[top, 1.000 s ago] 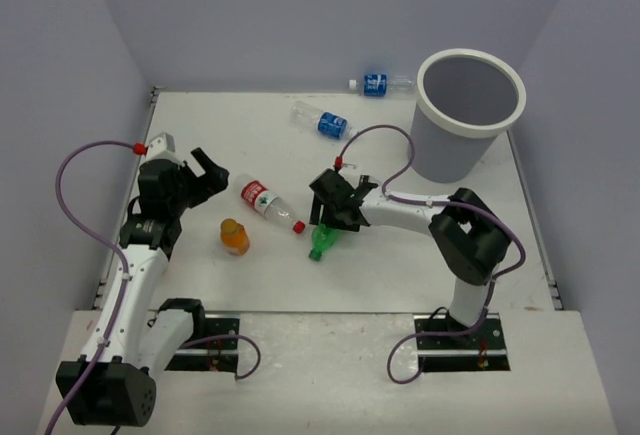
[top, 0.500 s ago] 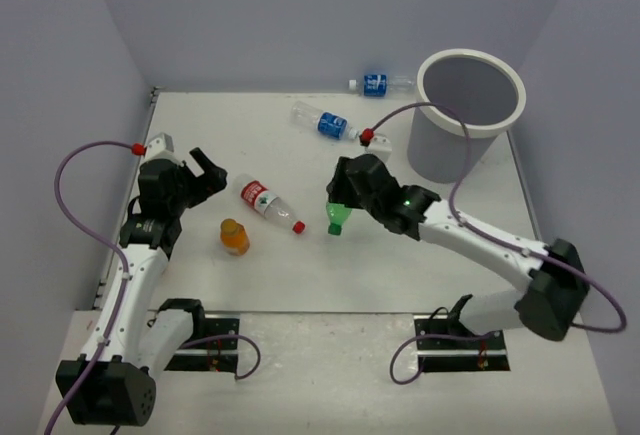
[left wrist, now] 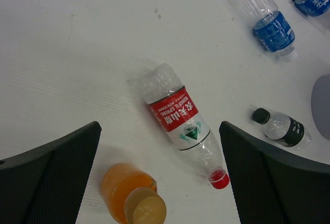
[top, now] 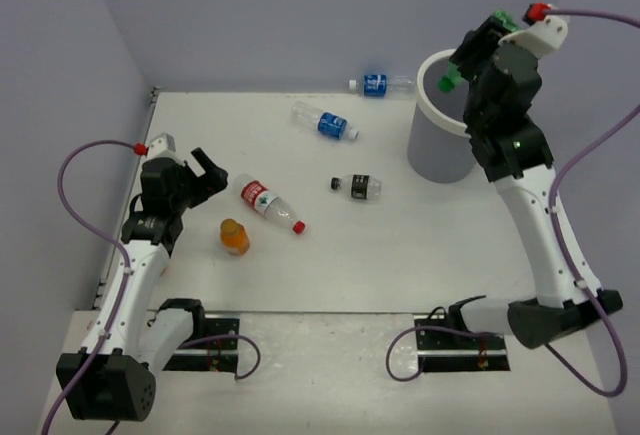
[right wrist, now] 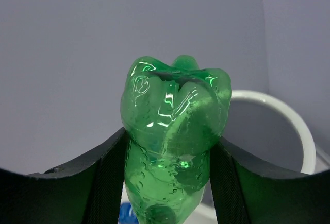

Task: Put the plastic bottles in the bin

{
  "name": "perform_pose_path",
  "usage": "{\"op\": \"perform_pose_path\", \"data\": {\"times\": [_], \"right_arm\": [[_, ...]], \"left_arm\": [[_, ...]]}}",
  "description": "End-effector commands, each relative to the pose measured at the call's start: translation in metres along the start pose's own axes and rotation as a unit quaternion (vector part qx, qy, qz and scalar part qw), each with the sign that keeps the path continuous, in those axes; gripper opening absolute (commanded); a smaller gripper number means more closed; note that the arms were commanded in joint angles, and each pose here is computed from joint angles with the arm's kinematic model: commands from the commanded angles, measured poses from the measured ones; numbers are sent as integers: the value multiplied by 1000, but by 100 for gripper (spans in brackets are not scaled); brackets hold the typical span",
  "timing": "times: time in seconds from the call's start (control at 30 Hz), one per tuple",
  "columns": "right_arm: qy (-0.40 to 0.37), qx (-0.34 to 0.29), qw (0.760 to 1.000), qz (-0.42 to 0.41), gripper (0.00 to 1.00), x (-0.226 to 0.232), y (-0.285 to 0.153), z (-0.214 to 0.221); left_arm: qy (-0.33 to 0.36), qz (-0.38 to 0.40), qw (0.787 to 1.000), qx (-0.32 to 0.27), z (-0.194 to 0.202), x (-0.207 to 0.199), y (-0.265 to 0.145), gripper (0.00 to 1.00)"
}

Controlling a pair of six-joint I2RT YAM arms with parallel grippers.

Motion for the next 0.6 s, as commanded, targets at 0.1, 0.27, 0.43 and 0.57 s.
{"op": "perform_pose_path", "data": {"times": [0.1, 0.27, 0.43, 0.57], "right_arm": [[-74, -43, 984, 156, 23, -36, 91, 8], [-100, -45, 971, 213, 64, -60, 106, 19], [-109, -34, 973, 201, 93, -62, 104, 19], [-100, -29, 981, 165, 98, -54, 90, 5]], "left_arm": [[-9, 6, 1000, -16, -7, -4, 0, 100], [-10, 8, 1000, -20, -9, -6, -1, 100], [-8, 11, 1000, -19, -9, -6, 0, 100], [-7, 14, 1000, -20, -8, -7, 1, 100]]}}
Point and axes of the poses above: each gripper's point midway between its finger pads, its own y axis out along the fingers, its own x axis along the line the jaws close on, z = x × y, the point moved 4 cm from there along -y, back along the fingers, and after that the axes turned 5 degrees about y, right-handed, at the moved point
